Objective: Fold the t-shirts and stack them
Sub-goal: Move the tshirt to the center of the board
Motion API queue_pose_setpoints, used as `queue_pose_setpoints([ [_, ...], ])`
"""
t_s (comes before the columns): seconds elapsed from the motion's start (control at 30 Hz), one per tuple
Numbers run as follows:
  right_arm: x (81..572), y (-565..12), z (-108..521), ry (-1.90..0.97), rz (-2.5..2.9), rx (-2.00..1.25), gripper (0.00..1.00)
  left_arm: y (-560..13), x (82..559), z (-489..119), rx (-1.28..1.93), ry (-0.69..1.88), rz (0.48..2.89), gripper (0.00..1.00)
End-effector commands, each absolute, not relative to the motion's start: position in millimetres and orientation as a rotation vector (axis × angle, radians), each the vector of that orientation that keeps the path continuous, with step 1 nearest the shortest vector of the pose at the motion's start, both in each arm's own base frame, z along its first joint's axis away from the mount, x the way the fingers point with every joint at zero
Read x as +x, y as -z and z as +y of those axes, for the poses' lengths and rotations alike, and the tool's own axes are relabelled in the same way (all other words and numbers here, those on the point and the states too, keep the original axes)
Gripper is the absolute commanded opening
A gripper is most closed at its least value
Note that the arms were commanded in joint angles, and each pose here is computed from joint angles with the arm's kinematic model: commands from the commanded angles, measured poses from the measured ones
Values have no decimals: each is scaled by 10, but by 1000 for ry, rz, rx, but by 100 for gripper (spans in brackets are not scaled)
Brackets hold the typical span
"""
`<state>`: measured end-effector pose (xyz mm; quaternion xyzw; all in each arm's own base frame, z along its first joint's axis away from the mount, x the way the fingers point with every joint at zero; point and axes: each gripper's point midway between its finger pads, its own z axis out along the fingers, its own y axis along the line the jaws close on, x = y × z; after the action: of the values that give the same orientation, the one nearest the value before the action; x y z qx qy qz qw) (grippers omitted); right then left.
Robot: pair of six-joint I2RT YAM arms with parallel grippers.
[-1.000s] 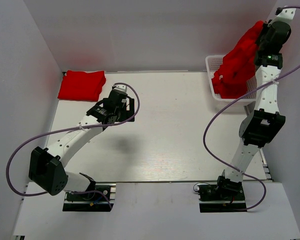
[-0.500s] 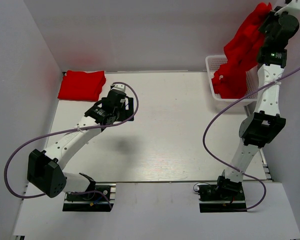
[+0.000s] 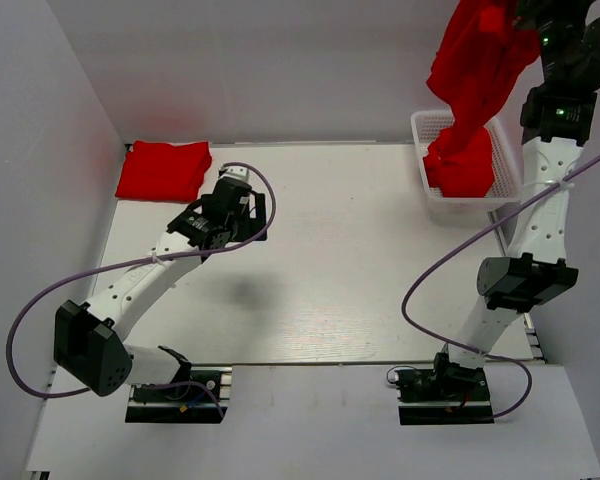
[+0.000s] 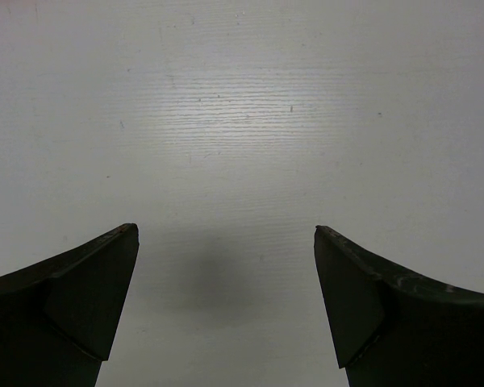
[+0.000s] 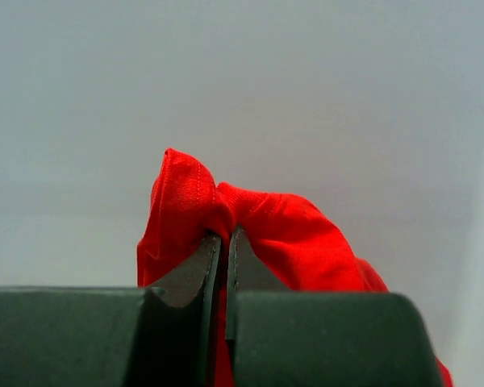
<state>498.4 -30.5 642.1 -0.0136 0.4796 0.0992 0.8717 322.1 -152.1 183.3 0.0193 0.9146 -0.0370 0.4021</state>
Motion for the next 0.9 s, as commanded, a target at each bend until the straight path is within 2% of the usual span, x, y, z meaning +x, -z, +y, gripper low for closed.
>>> queue_pose_setpoints([
  [0.0,4426,-6826,465,-387,897,-271,0,-2163,3230,-1450,-35,110,2242,100],
  [0.27,4091,-6267,1606,-702,1017,-574,0,-2200,3191,-1326,-161,55,2258,100],
  [0.4,4104,-5619,1922,-824,1160,-614,0,-2272,3138,-1237,-262,45,2239,100],
  [0.43,4161,-5215,2058,-878,1244,-615,0,-2309,3139,-1178,-291,14,2226,100],
  [0.5,4047,-4976,2189,-952,1278,-644,0,-2317,3070,-1060,-353,-36,2225,100],
  [0.53,4094,-4467,2247,-996,1355,-632,0,-2306,3054,-1029,-367,-53,2227,100],
  [0.6,4042,-4129,2314,-1070,1429,-589,0,-2316,2999,-956,-397,-73,2215,100],
  [0.63,4012,-3540,2338,-1111,1543,-545,0,-2364,2982,-945,-401,-60,2202,100],
  [0.7,3944,-2909,2374,-1149,1715,-471,0,-2356,2963,-933,-401,-60,2202,100],
  [0.77,3864,-2269,2383,-1153,1900,-436,33,-2360,2894,-911,-400,-40,2199,100],
  [0.8,3841,-2043,2353,-1114,1965,-427,45,-2307,2875,-920,-383,-42,2217,100],
  [0.83,3805,-1735,2308,-1067,2069,-421,90,-2307,2875,-920,-383,-42,2217,100],
  [0.87,3802,-1608,2287,-1039,2119,-411,91,-2326,2861,-932,-381,-25,2216,100],
])
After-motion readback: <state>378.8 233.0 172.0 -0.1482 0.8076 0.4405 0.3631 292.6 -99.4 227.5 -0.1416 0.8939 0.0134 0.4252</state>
